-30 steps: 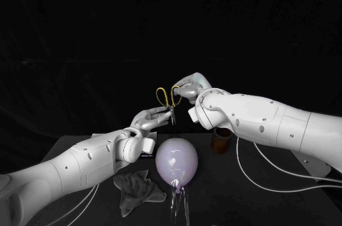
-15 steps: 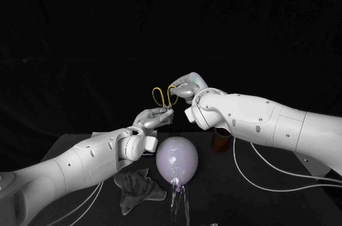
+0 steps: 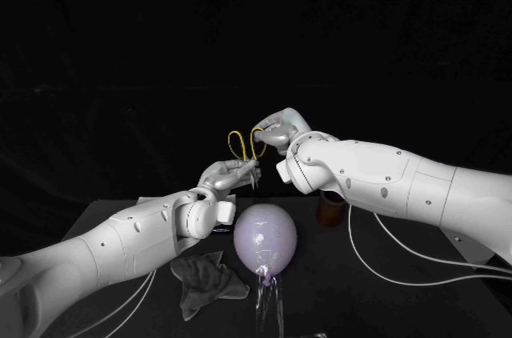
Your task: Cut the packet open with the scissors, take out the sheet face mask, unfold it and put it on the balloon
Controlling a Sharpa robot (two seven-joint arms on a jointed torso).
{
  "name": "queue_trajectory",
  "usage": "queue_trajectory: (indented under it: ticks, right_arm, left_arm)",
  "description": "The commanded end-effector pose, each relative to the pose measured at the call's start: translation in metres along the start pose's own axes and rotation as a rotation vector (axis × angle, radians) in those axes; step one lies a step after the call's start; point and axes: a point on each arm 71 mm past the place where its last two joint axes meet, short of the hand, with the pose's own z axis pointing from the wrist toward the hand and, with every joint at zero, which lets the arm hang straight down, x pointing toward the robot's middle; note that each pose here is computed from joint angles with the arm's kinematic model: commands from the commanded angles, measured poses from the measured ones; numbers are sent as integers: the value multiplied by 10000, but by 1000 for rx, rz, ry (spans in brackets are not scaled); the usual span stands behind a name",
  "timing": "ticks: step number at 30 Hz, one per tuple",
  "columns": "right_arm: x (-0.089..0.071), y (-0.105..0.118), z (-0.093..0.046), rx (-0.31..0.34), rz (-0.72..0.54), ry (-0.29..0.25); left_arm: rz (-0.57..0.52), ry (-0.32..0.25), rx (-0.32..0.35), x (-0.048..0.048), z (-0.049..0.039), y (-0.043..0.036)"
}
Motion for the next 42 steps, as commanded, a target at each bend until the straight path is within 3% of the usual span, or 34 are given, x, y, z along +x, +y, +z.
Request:
queue_trajectory:
  ticks: [1, 17, 28, 37, 42]
  right_arm:
    - [-4, 17, 7, -19, -14, -2]
    - [-9, -39, 20, -1, -20, 17]
    - [-69, -132, 63, -26, -35, 101]
    - [-209, -248, 44, -108, -48, 225]
    - [-326, -309, 36, -144, -83, 241]
  left_arm:
    - [-29, 23, 28, 21, 4, -33]
    - [-27, 17, 29, 21, 5, -33]
    - [-18, 0, 19, -34, -10, -35]
    - [64, -18, -9, -180, -17, -30]
    - [130, -17, -27, -295, -16, -29]
